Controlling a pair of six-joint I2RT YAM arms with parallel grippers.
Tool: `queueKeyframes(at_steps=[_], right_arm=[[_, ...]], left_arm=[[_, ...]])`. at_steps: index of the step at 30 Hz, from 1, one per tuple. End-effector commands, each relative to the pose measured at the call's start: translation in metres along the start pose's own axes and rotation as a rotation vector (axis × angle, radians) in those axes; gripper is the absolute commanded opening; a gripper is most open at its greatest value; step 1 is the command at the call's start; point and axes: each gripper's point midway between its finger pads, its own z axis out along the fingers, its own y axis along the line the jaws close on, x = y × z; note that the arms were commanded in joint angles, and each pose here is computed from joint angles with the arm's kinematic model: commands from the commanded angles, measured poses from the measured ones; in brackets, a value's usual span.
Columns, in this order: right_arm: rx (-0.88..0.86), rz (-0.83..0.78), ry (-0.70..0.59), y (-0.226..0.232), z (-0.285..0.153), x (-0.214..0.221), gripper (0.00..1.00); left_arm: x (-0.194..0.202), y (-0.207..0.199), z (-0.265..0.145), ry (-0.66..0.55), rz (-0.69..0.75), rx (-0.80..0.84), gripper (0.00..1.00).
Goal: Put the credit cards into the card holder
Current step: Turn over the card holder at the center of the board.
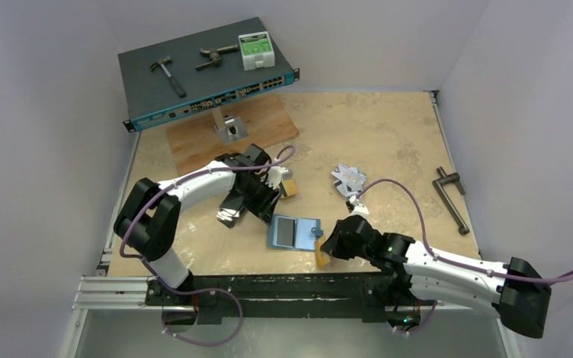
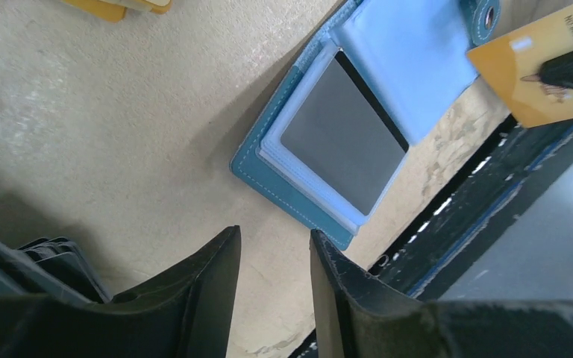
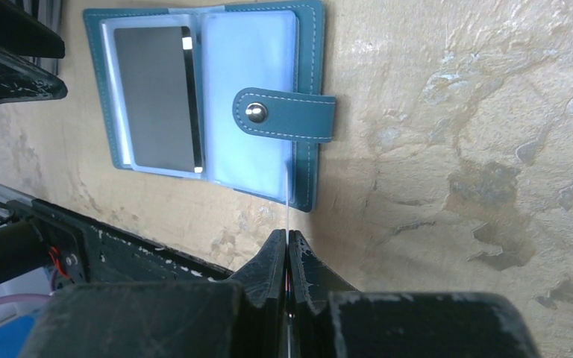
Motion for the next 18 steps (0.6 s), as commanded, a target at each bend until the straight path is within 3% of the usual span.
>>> queueKeyframes(at_steps=[1, 5, 8, 18], right_arm=[[-0.016, 0.024, 0.009, 0.002, 0.004, 0.003, 0.0], [-0.012, 0.024, 0.007, 0.001, 0.004, 0.003, 0.0], [-0.017, 0.026, 0.006, 0.002, 0.004, 0.003, 0.0], [-0.027, 0.043, 0.014, 0.001, 0.007, 0.006, 0.0]], left_arm=[[-0.008, -0.024, 0.002, -0.01, -0.162, 0.175, 0.4], [-0.006, -0.024, 0.007, -0.005, -0.215, 0.212, 0.44], [-0.006, -0.024, 0.012, -0.003, -0.257, 0.24, 0.53], [0.004, -0.009, 0.022, 0.021, -0.305, 0.187, 0.54]])
